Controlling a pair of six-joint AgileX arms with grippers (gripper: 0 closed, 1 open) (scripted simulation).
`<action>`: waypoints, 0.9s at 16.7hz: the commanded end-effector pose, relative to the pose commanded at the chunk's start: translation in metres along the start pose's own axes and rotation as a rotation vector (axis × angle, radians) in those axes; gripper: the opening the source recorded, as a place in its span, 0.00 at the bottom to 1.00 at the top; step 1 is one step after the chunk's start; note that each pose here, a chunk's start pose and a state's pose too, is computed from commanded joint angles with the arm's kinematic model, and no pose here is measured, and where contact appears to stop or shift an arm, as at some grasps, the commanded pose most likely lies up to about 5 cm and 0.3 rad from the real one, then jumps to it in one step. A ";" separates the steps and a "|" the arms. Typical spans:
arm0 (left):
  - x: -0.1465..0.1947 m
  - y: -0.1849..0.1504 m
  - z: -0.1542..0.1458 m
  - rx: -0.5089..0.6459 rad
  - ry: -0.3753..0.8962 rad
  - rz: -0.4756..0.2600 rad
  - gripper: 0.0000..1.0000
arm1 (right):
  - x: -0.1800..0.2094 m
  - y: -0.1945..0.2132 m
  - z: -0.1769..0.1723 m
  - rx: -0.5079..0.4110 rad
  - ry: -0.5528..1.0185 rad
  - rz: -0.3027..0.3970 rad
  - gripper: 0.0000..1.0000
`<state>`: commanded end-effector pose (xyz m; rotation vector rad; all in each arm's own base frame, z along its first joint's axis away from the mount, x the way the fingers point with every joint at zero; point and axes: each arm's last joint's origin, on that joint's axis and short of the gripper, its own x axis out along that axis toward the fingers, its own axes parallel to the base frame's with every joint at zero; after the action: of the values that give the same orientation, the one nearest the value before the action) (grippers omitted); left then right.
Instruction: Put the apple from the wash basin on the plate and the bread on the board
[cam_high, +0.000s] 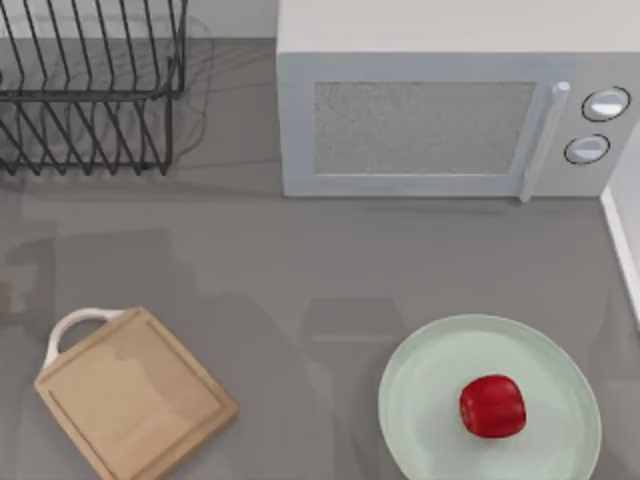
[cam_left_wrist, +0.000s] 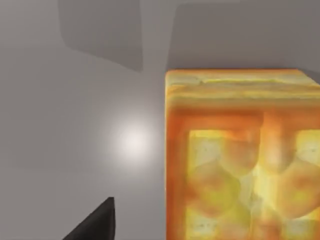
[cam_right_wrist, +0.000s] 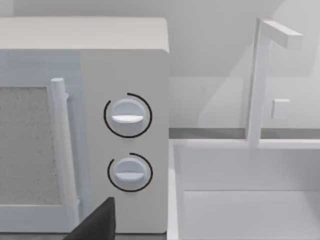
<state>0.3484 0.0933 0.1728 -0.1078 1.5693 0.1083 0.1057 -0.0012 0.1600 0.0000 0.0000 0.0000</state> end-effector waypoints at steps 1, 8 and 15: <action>0.007 0.000 0.000 -0.002 0.002 0.000 1.00 | 0.000 0.000 0.000 0.000 0.000 0.000 1.00; 0.064 0.001 0.000 -0.001 -0.003 0.000 1.00 | 0.000 0.000 0.000 0.000 0.000 0.000 1.00; 0.064 0.001 0.000 -0.001 -0.002 0.000 0.70 | 0.000 0.000 0.000 0.000 0.000 0.000 1.00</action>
<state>0.3485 0.0947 0.1086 -0.1085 1.5669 0.1097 0.1057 -0.0012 0.1600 0.0000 0.0000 0.0000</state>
